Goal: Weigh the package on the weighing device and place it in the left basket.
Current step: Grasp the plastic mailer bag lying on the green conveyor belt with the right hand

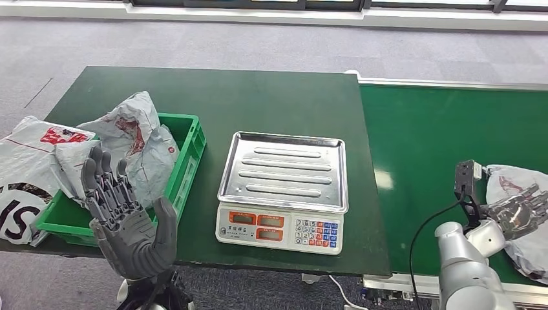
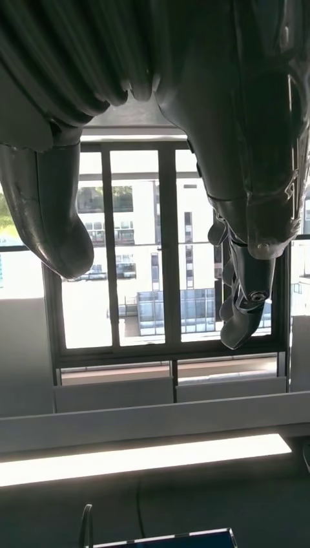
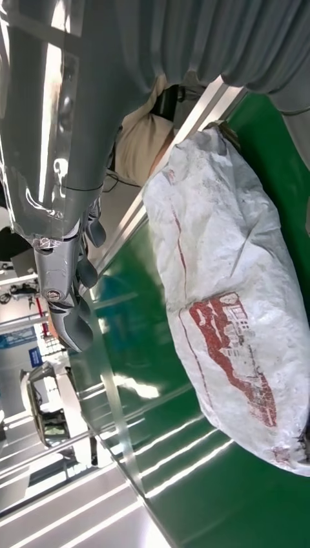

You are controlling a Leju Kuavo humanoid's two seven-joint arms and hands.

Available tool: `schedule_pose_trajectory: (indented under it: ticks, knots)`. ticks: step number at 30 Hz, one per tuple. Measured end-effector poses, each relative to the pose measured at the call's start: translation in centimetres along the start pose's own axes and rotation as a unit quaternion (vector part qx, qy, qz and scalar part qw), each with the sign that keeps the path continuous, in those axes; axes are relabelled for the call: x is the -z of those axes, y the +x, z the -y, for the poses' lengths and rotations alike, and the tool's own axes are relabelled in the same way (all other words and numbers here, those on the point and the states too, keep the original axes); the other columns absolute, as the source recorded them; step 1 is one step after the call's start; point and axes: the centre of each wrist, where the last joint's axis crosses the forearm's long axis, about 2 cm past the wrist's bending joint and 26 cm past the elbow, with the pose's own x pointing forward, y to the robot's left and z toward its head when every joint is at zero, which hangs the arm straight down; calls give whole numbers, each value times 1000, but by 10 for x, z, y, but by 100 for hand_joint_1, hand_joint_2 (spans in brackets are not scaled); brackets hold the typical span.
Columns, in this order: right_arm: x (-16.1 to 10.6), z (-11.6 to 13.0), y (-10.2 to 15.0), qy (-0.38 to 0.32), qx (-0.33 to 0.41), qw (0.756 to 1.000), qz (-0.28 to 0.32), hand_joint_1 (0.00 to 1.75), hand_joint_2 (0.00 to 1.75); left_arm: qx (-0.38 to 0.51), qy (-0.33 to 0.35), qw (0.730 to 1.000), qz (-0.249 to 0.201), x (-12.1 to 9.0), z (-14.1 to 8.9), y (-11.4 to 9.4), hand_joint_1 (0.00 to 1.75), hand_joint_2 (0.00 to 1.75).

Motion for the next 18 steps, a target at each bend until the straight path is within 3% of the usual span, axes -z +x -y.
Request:
schedule_pose_trajectory:
  ticks: [18]
  knots:
    - [-2, -5, -3, 21, -8, 1000, -14, 0, 175, 5, 5, 1000, 6, 1, -3, 3, 0, 175]
